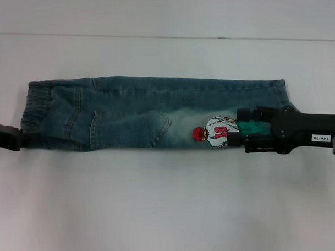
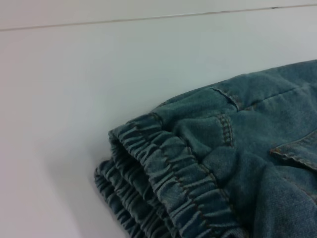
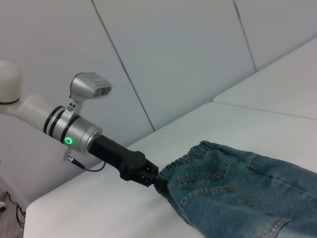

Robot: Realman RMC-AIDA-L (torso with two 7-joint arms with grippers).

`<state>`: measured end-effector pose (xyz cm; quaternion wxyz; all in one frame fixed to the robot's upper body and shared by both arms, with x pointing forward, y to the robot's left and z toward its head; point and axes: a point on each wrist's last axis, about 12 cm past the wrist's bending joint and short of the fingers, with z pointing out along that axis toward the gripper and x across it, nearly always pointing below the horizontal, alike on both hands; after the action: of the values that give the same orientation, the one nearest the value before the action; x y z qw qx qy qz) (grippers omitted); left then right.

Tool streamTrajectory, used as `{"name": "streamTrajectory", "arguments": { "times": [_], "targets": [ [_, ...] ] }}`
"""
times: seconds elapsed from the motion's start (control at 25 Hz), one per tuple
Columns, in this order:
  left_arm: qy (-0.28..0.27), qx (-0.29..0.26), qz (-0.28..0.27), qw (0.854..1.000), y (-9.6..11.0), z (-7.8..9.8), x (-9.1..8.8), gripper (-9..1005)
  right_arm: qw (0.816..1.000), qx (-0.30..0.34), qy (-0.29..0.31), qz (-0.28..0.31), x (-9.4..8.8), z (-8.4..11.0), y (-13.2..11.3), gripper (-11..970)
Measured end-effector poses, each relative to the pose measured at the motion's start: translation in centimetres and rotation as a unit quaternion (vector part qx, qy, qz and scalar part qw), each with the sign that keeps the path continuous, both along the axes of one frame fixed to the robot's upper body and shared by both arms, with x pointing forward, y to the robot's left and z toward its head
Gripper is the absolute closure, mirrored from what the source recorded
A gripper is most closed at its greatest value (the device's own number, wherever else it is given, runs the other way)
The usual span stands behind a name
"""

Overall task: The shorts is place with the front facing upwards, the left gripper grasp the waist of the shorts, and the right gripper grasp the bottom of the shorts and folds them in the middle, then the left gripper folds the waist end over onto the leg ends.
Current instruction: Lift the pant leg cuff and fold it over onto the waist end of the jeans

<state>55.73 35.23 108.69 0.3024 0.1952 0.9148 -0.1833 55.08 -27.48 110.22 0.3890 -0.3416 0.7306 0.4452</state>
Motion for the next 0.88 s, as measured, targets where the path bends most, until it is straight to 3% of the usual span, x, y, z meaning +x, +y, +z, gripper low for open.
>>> {"name": "streamTrajectory", "arguments": {
  "times": [0.32,0.6,0.84,0.88],
  "targets": [
    [-0.003,0.0,0.0,1.0,-0.1,0.1,0.1,795,1.0,-0.001,-0.012,-0.015,0.3,-0.1,-0.1,38],
    [-0.007,-0.001,-0.004,1.0,-0.2,0.5,0.1,841,0.999,-0.009,-0.029,-0.043,0.6,-0.8,0.2,322],
    [-0.026,-0.021,-0.022,0.999,-0.8,2.0,0.3,854,0.987,0.028,-0.043,-0.151,1.6,-2.3,0.2,542],
    [-0.036,-0.039,-0.036,0.998,-1.3,3.0,0.3,854,0.985,0.036,-0.049,-0.164,1.6,-2.5,0.3,573]
  ]
}}
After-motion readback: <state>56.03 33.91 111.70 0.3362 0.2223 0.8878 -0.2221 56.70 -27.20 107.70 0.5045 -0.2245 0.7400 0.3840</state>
